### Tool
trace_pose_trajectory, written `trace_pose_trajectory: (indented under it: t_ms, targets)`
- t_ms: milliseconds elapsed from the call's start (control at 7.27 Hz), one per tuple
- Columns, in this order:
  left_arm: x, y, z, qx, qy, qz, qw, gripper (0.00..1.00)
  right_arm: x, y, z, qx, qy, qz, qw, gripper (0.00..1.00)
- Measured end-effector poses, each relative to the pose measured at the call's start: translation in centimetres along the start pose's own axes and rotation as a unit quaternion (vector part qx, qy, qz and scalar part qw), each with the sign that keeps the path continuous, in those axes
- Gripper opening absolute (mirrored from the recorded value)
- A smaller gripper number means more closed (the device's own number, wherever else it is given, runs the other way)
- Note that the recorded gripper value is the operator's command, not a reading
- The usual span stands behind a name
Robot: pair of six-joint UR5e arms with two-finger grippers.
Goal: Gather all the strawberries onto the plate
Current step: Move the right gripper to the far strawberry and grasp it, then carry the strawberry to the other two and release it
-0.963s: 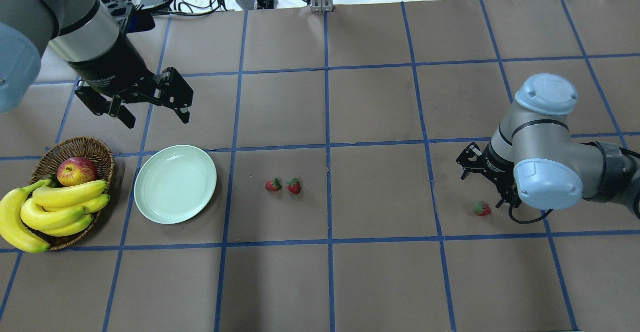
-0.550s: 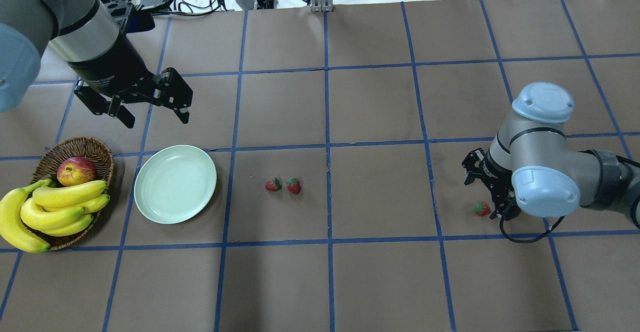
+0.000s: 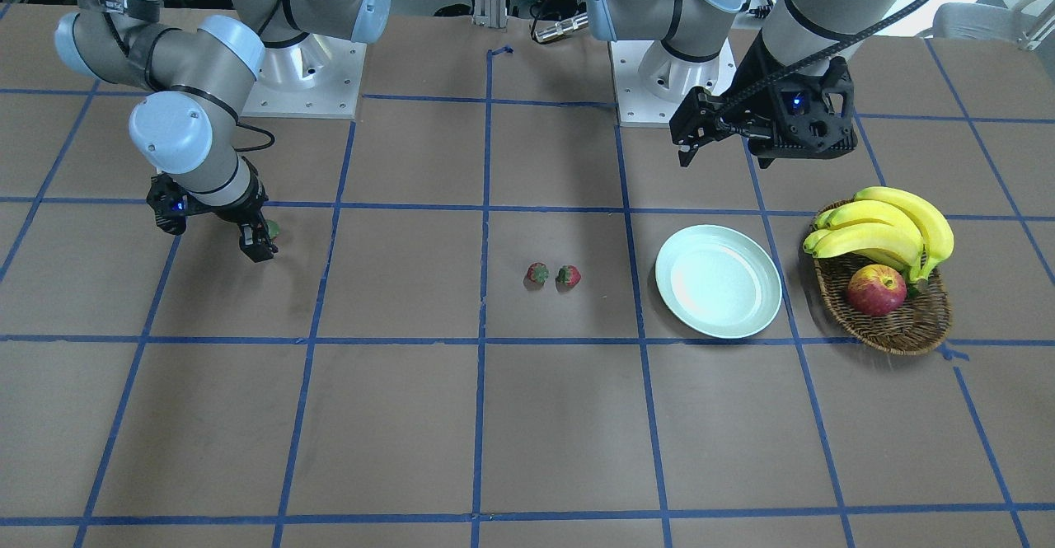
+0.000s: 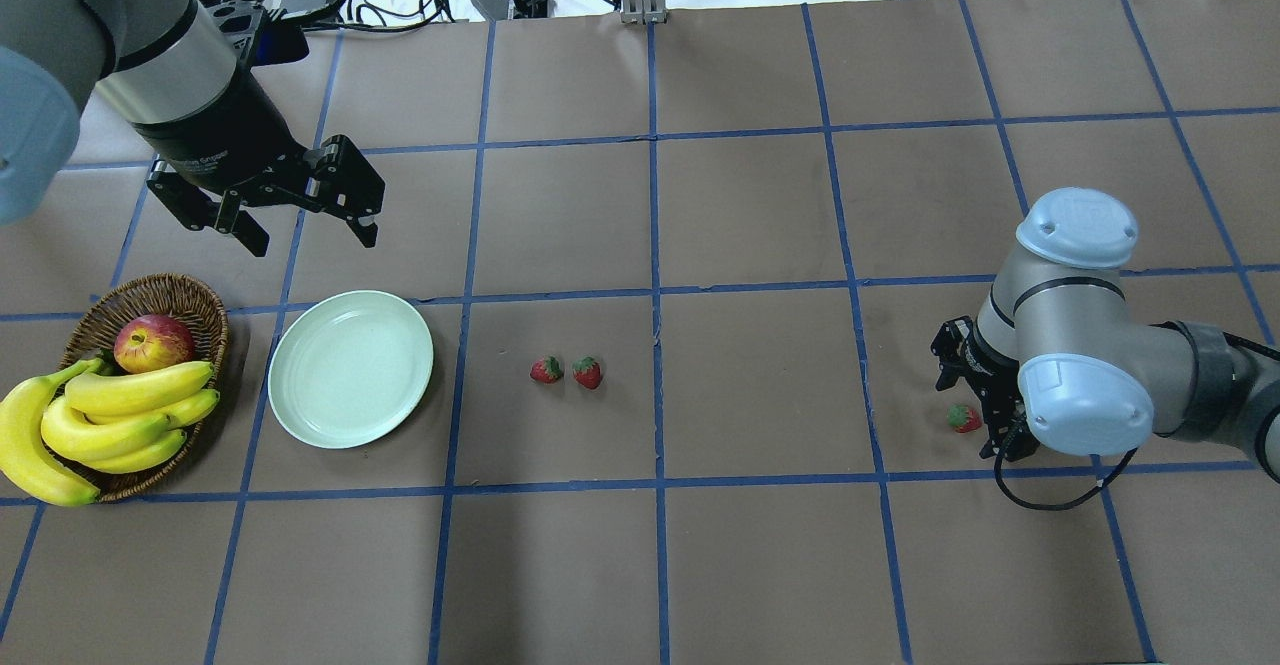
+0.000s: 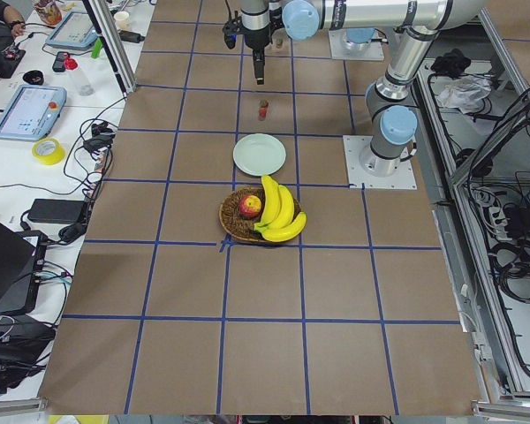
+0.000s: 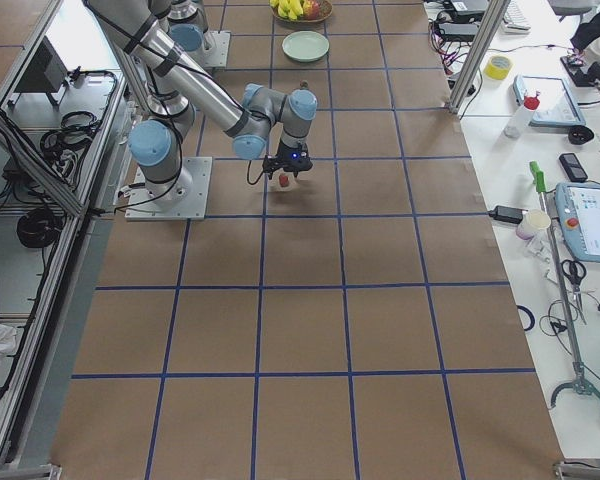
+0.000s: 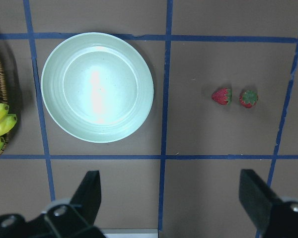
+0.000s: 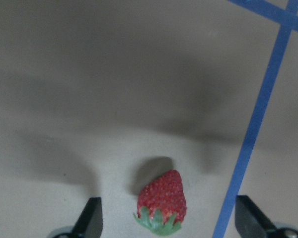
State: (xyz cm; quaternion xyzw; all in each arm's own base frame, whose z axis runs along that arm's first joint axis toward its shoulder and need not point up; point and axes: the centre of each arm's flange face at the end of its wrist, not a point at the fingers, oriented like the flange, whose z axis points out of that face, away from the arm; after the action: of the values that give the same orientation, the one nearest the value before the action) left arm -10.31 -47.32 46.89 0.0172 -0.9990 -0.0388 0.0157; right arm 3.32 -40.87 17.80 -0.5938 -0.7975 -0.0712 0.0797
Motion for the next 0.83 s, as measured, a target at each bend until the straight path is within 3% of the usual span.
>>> trace_pose_trajectory:
  t_ms: [275,825]
  targets:
    - [-0.02,-0.01,0.0,0.0,0.0,0.0,1.0,1.0,-0.1,-0.02,-0.12,-0.002,-0.003,0.0,1.0,0.61]
    - [-0.02,-0.01,0.0,0.0,0.0,0.0,1.0,1.0,-0.28,0.29,-0.07,-0.018,-0.011,0.0,0.9998,0.18]
